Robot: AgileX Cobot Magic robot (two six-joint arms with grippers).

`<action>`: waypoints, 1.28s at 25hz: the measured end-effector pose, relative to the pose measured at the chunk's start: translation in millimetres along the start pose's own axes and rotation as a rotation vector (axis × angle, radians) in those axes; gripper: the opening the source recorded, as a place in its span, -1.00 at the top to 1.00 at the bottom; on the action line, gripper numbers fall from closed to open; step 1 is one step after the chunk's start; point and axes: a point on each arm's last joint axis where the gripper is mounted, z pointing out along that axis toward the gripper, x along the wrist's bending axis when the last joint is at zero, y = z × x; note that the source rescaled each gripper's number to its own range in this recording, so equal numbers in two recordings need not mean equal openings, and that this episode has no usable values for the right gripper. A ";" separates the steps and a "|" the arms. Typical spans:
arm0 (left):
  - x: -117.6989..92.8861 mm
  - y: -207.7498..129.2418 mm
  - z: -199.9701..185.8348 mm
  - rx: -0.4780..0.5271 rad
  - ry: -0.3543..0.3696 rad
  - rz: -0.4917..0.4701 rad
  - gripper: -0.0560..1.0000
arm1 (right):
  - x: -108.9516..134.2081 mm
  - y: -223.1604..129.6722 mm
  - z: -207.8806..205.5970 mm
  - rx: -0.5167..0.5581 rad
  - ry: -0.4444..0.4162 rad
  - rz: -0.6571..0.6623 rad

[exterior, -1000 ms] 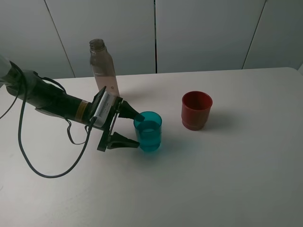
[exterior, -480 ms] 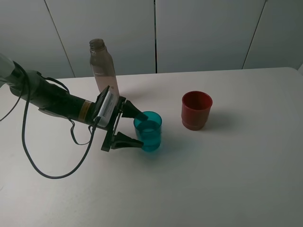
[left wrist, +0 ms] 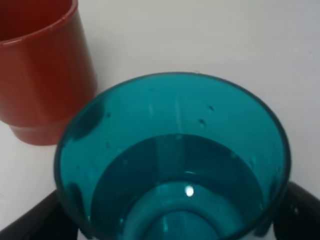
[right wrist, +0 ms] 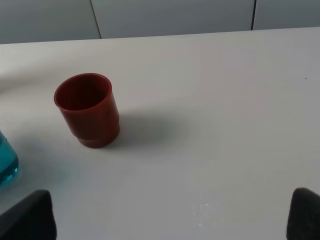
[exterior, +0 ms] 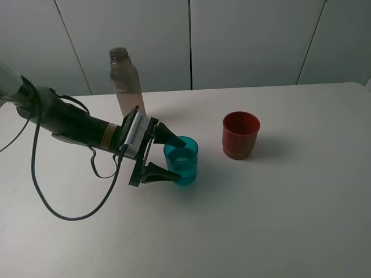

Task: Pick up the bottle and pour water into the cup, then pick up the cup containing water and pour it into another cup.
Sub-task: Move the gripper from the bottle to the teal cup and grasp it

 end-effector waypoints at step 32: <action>0.7 4.7 10.0 -0.008 0.028 -0.008 -1.00 | 0.0 0.0 0.0 0.000 0.000 0.000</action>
